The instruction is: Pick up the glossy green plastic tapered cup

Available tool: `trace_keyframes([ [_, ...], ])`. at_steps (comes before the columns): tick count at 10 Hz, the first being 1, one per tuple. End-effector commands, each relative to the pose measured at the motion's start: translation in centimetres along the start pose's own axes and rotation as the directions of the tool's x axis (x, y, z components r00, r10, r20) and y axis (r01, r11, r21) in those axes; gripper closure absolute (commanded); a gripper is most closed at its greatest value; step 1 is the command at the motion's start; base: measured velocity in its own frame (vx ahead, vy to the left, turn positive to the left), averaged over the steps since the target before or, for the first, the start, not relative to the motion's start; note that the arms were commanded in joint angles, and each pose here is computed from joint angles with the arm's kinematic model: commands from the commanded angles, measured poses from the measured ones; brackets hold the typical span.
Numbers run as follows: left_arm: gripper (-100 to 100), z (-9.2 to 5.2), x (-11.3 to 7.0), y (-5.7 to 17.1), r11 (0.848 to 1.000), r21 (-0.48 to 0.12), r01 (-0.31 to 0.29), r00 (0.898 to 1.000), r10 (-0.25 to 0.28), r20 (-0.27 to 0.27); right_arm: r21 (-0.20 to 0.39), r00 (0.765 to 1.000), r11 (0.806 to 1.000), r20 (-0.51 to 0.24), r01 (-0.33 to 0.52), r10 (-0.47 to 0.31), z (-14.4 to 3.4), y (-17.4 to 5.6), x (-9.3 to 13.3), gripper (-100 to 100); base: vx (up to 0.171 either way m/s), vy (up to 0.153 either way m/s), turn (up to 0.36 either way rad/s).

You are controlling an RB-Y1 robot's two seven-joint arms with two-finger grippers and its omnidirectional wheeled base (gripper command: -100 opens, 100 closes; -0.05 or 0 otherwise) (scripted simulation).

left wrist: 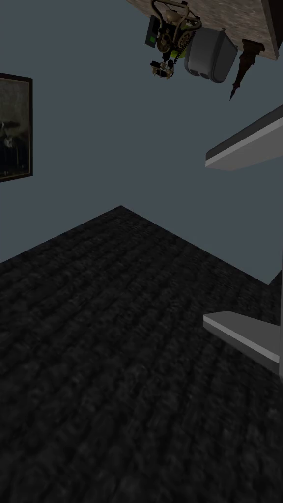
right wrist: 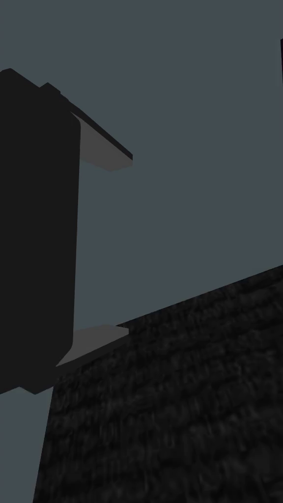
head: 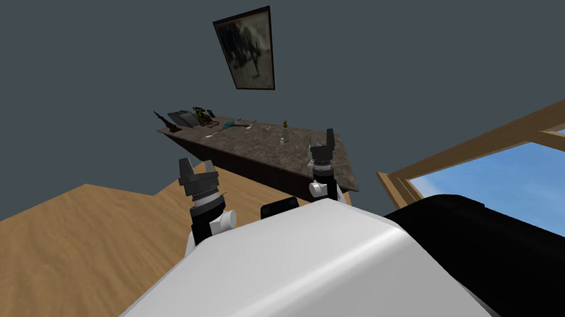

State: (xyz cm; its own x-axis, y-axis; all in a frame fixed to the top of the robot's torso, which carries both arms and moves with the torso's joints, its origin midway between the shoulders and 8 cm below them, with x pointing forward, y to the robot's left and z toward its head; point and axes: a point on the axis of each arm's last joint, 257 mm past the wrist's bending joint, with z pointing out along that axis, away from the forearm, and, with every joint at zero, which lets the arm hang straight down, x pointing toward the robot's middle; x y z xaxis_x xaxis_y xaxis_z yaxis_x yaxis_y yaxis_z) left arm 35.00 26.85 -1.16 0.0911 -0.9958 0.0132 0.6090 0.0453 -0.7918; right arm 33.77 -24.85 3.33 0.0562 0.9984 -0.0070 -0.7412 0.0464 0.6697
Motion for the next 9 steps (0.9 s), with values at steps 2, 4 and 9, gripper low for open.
trace_keyframes([
  [2,0,0.0,0.0,0.0,1.000,0.000,0.000,1.000,0.000,0.000,0.017,0.997,1.000,-0.082,0.008,-0.006,-0.5,-1.5,1.9,-100,-0.243,-0.019,0.050],
  [4,0,0.0,0.0,0.0,1.000,0.000,0.000,1.000,0.000,0.000,0.033,0.988,0.999,-0.151,0.017,-0.012,-1.1,-3.0,3.8,-100,-0.300,0.017,0.051],
  [9,0,0.0,0.0,0.0,1.000,0.000,0.000,1.000,0.000,0.000,0.052,0.971,0.998,-0.239,0.036,-0.022,-2.1,-5.0,6.1,-100,-0.062,-0.011,-0.027],
])
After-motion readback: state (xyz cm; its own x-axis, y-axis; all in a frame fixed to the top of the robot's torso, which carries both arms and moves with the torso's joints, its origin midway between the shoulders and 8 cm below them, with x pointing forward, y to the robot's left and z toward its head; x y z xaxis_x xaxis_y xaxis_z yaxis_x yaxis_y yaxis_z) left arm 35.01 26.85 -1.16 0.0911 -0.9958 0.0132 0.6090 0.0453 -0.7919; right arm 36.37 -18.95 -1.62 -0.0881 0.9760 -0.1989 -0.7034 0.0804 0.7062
